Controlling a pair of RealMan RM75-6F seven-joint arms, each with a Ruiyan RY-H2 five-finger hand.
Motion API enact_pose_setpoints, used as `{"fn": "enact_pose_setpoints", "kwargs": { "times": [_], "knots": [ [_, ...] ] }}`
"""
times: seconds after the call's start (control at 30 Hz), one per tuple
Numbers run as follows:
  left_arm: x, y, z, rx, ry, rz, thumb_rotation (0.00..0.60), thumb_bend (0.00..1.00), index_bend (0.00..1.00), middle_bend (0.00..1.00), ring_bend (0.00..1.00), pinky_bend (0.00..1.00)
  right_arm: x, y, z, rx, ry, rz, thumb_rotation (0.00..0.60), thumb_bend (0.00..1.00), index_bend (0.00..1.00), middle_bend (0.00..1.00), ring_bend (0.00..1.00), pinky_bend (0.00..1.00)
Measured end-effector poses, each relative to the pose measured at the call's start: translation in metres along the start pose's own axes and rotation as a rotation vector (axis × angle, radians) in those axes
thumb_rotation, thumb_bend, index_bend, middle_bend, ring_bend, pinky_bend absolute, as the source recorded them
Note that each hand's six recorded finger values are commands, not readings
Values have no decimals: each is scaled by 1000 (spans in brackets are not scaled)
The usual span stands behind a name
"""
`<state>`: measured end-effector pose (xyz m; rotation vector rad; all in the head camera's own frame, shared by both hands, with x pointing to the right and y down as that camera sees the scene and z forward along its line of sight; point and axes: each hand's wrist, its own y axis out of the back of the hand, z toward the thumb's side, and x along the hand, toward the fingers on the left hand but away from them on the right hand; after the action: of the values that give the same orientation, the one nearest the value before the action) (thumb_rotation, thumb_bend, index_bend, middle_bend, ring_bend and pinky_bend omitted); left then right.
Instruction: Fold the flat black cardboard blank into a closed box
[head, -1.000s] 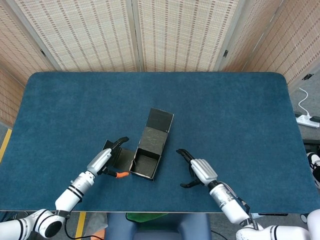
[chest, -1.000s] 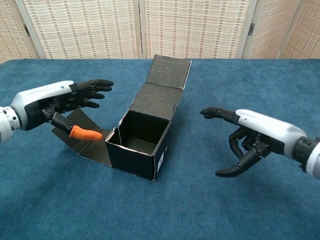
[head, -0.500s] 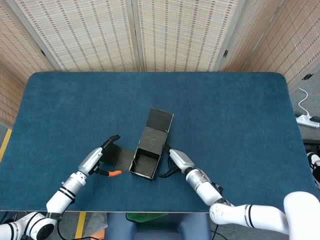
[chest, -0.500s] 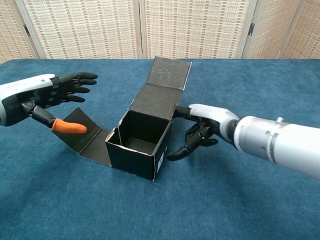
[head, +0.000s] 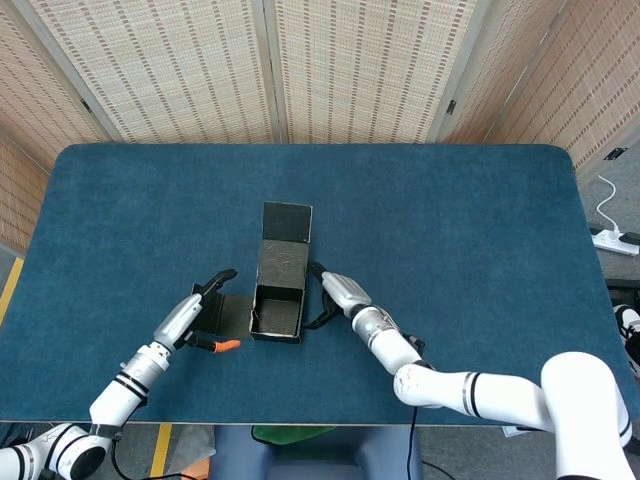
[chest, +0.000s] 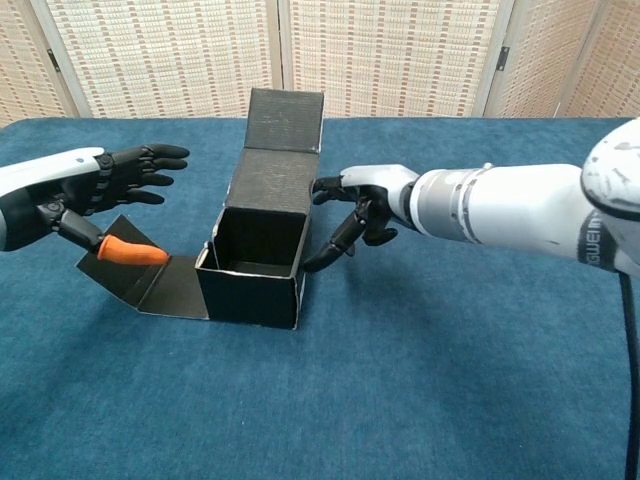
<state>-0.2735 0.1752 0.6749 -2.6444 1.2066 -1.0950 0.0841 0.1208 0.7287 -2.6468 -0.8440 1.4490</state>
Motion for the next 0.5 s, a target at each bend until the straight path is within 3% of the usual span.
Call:
{"fn": "enact_pose_setpoints", "kwargs": {
  "times": [0.23,0.5],
  "knots": [
    [1,-7,5,-8,-11,-26,600,200,0,0,0,87,27,-17,-21,-110,-4,-37,600,0,0,0,623,1000],
    [1,-4,2,-25,-7,-27,600,201,0,0,0,87,24,-53,-18,-191,32,-75,600,0,0,0,603,1000]
  ]
}}
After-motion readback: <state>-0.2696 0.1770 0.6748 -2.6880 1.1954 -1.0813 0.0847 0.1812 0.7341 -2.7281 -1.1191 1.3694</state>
